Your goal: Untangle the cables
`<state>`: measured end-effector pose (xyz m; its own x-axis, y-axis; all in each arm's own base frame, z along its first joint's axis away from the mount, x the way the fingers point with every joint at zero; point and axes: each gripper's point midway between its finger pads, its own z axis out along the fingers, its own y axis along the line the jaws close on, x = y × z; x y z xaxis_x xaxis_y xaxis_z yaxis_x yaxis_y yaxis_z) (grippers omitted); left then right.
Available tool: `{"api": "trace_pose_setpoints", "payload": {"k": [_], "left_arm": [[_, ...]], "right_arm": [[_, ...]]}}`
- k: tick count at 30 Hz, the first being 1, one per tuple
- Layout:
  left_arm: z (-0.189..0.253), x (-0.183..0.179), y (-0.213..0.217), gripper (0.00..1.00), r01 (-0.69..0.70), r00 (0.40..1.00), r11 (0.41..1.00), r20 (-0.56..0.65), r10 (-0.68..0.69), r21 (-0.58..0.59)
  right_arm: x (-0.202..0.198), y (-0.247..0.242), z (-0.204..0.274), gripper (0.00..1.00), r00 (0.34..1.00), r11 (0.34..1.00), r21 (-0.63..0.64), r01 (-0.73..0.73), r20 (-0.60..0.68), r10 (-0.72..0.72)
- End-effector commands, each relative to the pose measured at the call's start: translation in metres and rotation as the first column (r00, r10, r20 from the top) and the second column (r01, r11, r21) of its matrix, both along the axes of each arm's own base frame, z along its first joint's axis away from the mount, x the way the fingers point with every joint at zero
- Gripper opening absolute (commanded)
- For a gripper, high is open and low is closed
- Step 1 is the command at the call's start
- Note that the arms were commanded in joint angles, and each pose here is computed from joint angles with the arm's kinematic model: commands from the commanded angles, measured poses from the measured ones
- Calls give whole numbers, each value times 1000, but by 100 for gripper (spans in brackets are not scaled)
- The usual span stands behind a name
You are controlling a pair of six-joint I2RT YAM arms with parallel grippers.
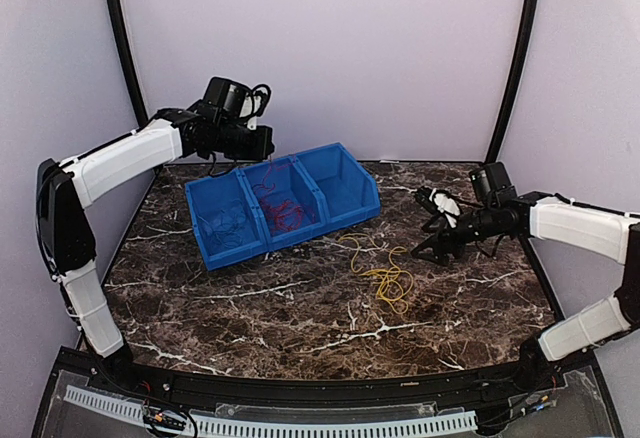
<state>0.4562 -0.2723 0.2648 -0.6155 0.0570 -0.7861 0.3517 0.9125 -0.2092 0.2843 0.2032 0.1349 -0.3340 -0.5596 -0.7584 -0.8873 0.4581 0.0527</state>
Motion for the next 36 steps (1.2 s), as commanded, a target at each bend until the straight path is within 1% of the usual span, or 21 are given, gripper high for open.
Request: {"api": "trace_pose_setpoints", "payload": {"k": [1,4,10,15,21,24,25,26,27,28,29,31,36], "left_arm": [[-16,3,-3,0,8,999,999,-36,-9,-32],[-42,5,-7,0,20,995,1000,-92,-22,-21],[-75,8,-14,0,43,985,999,-164,-45,-17],[-90,10,-13,0,44,978,999,-204,-49,-26],[-100,12,-12,6,47,971,998,-233,-55,-40],[-102,13,-11,12,45,969,998,-242,-54,-42],[-102,13,-10,19,43,969,998,-242,-52,-41],[-101,14,-8,24,34,969,999,-242,-40,-31],[-101,14,-5,32,24,969,999,-245,-29,-21],[-97,16,-2,36,9,972,1000,-234,-11,-9],[-95,15,0,42,7,972,1000,-233,-7,0],[-84,15,3,45,2,977,1000,-215,0,9],[-48,9,13,46,-35,988,999,-148,34,-1]], "right_arm": [[3,3,3,85,1000,1000,14,-16,4,16],[2,3,1,84,1000,1000,14,-20,-6,20],[2,3,-2,84,1000,1000,9,-22,-11,22],[3,3,-3,84,1000,1000,6,-23,-15,24],[3,4,-7,83,999,1000,2,-30,-27,30],[3,4,-7,82,999,999,3,-33,-35,33],[2,4,-7,82,999,999,3,-34,-36,34],[2,4,-6,82,999,999,4,-35,-36,35],[2,4,-6,82,999,999,4,-36,-36,37],[2,4,-6,82,999,999,5,-37,-33,37],[1,5,-6,82,999,999,6,-38,-35,39],[2,5,-6,82,999,999,5,-37,-34,38],[8,2,-6,82,1000,1000,-12,-14,-23,13]]}}
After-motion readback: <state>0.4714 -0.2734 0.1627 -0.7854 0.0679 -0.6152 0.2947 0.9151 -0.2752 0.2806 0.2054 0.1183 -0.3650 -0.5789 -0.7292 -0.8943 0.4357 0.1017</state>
